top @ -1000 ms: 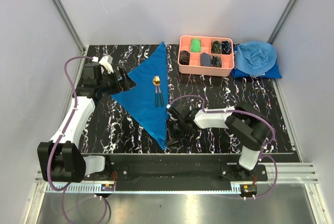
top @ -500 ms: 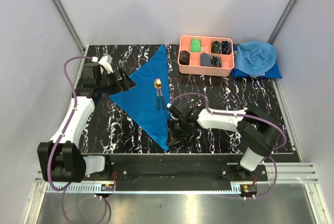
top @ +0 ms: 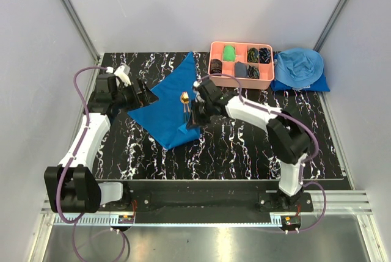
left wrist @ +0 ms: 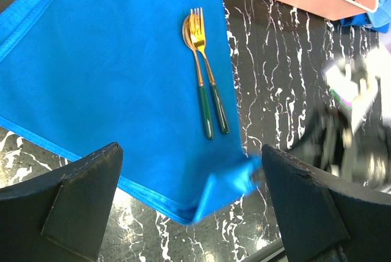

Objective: Fold the napkin, place the utensils inside, and roll it up
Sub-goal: Fold the napkin

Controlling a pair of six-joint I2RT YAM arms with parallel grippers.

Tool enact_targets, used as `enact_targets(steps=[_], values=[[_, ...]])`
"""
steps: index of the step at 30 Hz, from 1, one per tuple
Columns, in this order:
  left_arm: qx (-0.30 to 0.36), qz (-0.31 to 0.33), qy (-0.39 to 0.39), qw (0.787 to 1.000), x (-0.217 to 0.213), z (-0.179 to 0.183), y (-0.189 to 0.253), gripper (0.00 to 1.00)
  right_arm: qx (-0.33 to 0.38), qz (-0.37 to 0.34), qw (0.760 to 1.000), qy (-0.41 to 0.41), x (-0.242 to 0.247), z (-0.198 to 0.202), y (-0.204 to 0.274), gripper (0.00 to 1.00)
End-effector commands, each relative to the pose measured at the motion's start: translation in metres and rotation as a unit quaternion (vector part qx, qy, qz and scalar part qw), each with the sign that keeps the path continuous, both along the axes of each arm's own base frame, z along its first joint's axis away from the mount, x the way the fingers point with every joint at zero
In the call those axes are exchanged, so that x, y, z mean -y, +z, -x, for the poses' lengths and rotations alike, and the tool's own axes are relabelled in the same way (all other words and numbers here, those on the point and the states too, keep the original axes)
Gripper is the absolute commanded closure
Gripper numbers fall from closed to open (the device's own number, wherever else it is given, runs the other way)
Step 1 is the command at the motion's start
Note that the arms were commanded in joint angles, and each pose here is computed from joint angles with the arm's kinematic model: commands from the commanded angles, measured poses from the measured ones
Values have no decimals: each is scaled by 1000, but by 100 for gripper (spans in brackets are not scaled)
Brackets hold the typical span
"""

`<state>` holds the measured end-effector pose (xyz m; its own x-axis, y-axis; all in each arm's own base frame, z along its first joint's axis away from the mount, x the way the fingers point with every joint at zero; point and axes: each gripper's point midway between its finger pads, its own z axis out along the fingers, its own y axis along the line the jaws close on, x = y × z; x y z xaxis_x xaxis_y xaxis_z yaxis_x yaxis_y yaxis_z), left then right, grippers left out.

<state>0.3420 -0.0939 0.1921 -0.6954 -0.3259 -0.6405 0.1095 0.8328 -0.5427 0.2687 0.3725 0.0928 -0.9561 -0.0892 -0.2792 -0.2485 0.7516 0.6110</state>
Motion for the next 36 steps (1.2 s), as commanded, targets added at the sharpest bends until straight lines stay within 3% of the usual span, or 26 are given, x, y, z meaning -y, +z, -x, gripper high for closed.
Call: enact_targets(steps=[1,11,36], values=[[20,21,1,1000,-3,-7,9,1,34,-9,999,-4,1,-54,3,100],[8,35,0,999,-4,-10,1,1,51,-25,998,-27,6,-138,-13,100],[-6,40,-1,999,-3,-11,-7,1,67,-57,995,-40,7,-206,-30,100]])
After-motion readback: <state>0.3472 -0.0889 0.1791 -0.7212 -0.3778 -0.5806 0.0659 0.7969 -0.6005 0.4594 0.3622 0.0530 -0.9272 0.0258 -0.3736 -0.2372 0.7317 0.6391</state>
